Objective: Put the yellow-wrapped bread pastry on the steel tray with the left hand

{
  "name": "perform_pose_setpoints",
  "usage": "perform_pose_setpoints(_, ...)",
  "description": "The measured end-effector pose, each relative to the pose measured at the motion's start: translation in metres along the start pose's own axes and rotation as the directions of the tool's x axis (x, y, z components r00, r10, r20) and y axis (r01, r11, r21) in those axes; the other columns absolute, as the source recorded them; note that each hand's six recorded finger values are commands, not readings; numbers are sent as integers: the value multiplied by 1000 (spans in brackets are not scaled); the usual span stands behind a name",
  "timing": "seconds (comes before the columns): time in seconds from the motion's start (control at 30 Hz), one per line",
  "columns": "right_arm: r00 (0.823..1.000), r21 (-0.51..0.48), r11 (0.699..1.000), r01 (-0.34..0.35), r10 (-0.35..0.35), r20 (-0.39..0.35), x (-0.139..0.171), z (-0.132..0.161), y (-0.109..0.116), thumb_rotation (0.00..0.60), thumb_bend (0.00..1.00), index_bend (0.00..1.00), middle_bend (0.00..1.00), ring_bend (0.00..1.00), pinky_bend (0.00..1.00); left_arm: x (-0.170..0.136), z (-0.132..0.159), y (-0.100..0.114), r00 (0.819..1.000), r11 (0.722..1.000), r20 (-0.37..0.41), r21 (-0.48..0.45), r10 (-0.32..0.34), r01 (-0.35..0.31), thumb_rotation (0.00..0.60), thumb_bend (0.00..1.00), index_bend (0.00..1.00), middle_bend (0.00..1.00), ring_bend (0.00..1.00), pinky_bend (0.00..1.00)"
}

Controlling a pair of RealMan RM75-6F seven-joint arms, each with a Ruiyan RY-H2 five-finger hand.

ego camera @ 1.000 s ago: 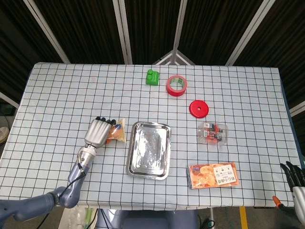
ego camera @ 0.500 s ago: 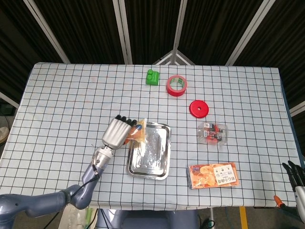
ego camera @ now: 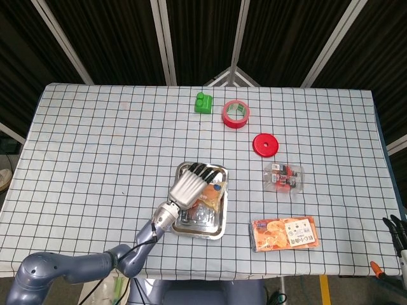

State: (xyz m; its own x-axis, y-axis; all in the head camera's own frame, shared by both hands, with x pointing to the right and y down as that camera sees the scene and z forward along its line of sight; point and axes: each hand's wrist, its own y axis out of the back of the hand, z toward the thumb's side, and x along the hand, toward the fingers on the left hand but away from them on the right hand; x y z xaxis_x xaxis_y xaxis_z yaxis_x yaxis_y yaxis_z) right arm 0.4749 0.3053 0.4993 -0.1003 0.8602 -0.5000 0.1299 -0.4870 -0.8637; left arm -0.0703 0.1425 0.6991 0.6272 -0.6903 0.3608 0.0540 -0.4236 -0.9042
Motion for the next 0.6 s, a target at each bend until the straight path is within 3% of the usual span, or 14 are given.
perform_pose_setpoints(0.2, 1000, 9, 1000, 10, -9, -26, 6, 7, 0, 600, 297, 0, 0, 0, 0, -29, -7, 24, 999, 998, 37, -49, 28, -26, 600, 73, 0, 0, 0, 52)
perform_pose_setpoints(0.33, 998, 12, 1000, 27, -27, -52, 12, 13, 3, 600, 297, 0, 0, 0, 0, -72, -24, 45, 999, 998, 26, -49, 42, -40, 600, 67, 0, 0, 0, 51)
perform_pose_setpoints(0.43, 997, 10, 1000, 27, -26, -66, 16, 16, 2, 600, 297, 0, 0, 0, 0, -122, -49, 60, 997, 998, -38, 17, 60, -59, 600, 61, 0, 0, 0, 39)
perform_pose_setpoints(0.5, 997, 8, 1000, 26, -26, -77, 19, 18, 2, 600, 297, 0, 0, 0, 0, -162, -68, 62, 990, 996, -121, 70, 69, -61, 600, 61, 0, 0, 0, 28)
perform_pose_setpoints(0.6, 996, 4, 1000, 28, -28, -87, 23, 20, 2, 600, 297, 0, 0, 0, 0, -226, -95, 56, 957, 991, -279, 123, 76, -43, 600, 56, 0, 0, 0, 16)
